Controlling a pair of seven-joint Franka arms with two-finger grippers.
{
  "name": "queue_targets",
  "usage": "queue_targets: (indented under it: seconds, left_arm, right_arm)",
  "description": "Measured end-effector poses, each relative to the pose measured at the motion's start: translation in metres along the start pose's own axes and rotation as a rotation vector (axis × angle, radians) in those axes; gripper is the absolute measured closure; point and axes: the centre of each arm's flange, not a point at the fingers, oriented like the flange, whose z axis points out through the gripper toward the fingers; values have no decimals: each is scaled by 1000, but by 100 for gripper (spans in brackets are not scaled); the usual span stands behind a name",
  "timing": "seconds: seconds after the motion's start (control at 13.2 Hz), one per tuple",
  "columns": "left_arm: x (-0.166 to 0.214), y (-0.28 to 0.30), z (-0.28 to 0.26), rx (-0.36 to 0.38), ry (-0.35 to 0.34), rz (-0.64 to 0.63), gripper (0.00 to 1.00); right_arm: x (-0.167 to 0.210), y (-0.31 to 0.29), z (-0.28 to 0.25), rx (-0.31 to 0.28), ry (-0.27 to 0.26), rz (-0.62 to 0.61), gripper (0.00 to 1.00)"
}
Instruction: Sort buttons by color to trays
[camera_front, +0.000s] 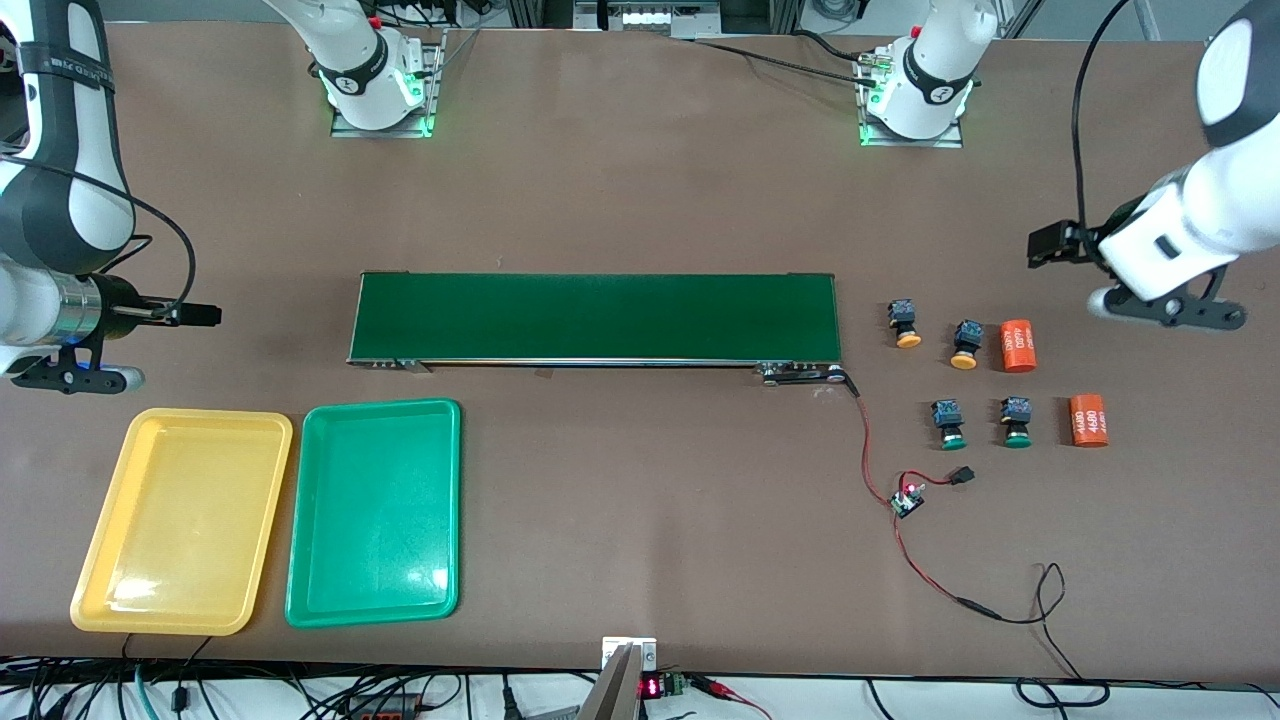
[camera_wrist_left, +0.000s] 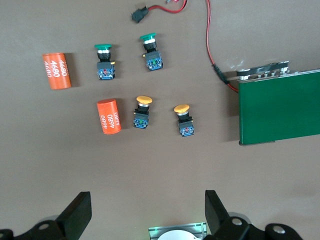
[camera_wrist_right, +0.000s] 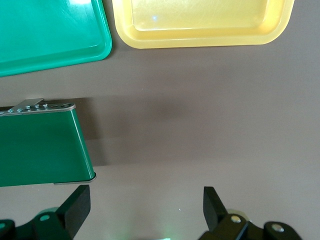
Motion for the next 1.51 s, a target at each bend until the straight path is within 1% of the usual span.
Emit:
queue_targets:
  seconds: [0.08, 0.15, 0.23, 0.3, 0.38, 0.6, 0.68, 0.83, 1.13, 1.36, 1.51]
  left_arm:
    - [10, -2, 14, 1, -17, -2, 0]
    - [19, -7, 29, 17, -35, -5, 0]
    - [27, -16, 45, 52, -48, -11, 0]
    - [33, -27, 61, 83, -51, -18, 0]
    - [39, -42, 75, 95, -48, -33, 0]
    - [62, -99, 125, 86, -11, -33, 0]
    - [66, -113, 144, 79, -8, -30, 0]
    - [66, -123, 185, 71, 2, -19, 0]
    - [48, -127, 256, 58, 38, -14, 0]
    - [28, -125, 307, 55, 121, -17, 0]
    - [16, -122, 329, 52, 150, -17, 0]
  right_arm:
    - [-1, 0, -4, -24, 7, -8, 0]
    - [-1, -2, -8, -60, 12, -24, 0]
    - [-1, -10, -11, -101, 16, -47, 0]
    - [-1, -23, -13, -130, 20, -70, 0]
    - [-1, -34, -13, -140, 22, -88, 0]
    - [-1, -44, -14, -127, 24, -99, 0]
    - [-1, -43, -14, -125, 24, -98, 0]
    - [-2, -42, -15, -124, 26, -98, 0]
    - [-2, -44, -16, -114, 28, -100, 0]
    - [-3, -44, -17, -106, 30, -99, 0]
    - [-3, -44, -17, -106, 30, -100, 0]
